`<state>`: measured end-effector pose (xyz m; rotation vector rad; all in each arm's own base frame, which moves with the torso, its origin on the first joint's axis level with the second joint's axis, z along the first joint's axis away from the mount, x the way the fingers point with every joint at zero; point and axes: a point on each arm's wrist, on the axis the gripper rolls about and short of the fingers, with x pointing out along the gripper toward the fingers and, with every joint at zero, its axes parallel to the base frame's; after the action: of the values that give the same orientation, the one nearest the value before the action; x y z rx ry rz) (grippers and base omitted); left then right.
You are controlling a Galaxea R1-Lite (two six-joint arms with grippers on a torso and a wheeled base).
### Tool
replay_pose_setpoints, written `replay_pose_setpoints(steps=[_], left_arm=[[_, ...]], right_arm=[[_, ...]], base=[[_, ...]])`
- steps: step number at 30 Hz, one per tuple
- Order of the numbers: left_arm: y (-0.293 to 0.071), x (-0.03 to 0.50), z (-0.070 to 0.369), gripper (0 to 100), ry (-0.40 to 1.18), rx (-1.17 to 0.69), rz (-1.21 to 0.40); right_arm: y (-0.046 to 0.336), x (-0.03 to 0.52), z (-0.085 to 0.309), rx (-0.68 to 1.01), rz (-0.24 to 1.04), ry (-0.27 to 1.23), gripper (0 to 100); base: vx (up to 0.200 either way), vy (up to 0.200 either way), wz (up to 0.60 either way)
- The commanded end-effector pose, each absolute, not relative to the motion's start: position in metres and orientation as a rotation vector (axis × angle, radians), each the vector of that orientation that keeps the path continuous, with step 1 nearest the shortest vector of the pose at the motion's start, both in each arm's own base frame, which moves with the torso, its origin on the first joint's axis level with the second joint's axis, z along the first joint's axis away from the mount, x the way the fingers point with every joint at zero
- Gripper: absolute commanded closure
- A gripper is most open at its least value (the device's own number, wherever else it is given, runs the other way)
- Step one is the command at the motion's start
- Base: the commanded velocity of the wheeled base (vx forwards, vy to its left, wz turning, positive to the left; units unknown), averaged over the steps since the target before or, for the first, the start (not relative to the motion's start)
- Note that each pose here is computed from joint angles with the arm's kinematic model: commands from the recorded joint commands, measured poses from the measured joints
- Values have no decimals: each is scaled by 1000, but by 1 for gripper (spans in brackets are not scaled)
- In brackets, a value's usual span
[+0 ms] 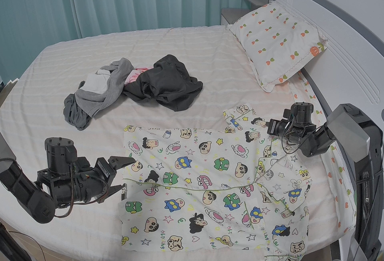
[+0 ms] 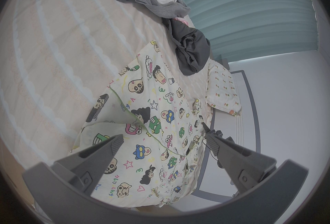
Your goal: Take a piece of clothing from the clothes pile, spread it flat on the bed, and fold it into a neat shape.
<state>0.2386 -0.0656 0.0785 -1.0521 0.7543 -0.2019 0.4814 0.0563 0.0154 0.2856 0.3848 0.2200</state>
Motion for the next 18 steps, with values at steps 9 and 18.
replay_pose_setpoints(steps=[9,18], left_arm=[[-66,239,77,0,758,-1051,-197],[-67,237,76,0,767,-1049,-200]], right_arm=[[52,484,17,281,176,369,100],[48,460,52,384,163,364,0]], base=[[0,0,0],[0,0,0]])
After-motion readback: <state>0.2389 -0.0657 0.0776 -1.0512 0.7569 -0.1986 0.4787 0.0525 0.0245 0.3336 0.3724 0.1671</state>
